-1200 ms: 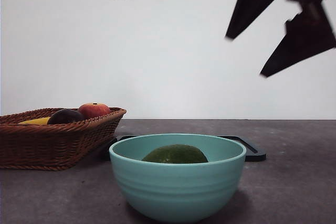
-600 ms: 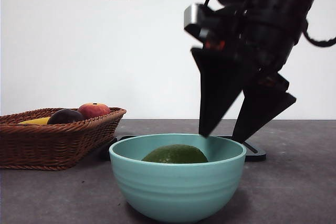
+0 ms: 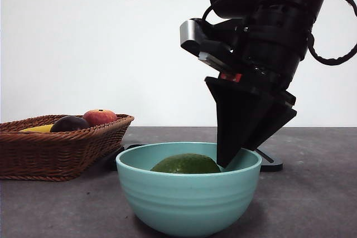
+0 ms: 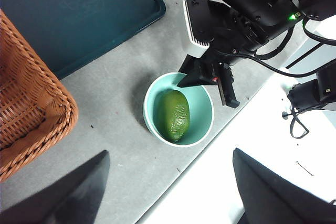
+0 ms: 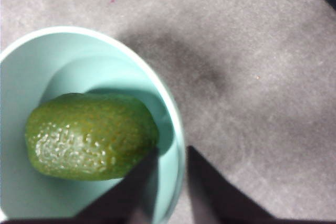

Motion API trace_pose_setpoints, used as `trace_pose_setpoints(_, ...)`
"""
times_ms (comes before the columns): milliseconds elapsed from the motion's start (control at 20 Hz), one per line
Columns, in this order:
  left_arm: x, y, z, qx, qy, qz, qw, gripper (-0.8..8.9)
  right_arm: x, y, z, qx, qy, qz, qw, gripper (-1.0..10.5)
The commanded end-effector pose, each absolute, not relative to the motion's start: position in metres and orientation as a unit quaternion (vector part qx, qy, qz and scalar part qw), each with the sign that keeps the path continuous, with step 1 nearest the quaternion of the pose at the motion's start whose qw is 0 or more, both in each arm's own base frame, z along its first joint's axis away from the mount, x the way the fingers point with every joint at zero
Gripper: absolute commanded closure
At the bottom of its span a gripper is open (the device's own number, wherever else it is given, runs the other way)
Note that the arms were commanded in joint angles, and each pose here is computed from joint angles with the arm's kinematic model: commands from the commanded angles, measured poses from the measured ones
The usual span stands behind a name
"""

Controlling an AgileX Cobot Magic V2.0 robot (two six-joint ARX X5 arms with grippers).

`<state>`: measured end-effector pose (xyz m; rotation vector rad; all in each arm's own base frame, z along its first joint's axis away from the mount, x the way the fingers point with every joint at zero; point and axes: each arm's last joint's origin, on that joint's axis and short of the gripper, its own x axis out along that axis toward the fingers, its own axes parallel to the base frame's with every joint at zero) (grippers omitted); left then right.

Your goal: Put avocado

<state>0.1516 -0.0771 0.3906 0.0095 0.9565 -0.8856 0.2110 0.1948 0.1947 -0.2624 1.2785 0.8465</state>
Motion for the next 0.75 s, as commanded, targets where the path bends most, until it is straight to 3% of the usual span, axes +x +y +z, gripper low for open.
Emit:
trace_pose_setpoints(50, 0.152, -0.078, 0.394, 0.012, 0.434, -0.422, 0.796, 4.40, 0.213, 0.200, 0.195, -0.120, 0.574, 0.383, 0.713, 9.3)
trace_pose_setpoints(500, 0.152, -0.078, 0.394, 0.013, 0.434, -0.422, 0.796, 4.40, 0.215, 0.202, 0.199, -0.111, 0.575, 0.379, 0.716, 9.4)
trace_pose_setpoints(750, 0.152, -0.078, 0.394, 0.013, 0.433, -0.422, 0.796, 4.40, 0.225, 0.206, 0.231, -0.105, 0.565, 0.379, 0.726, 9.4)
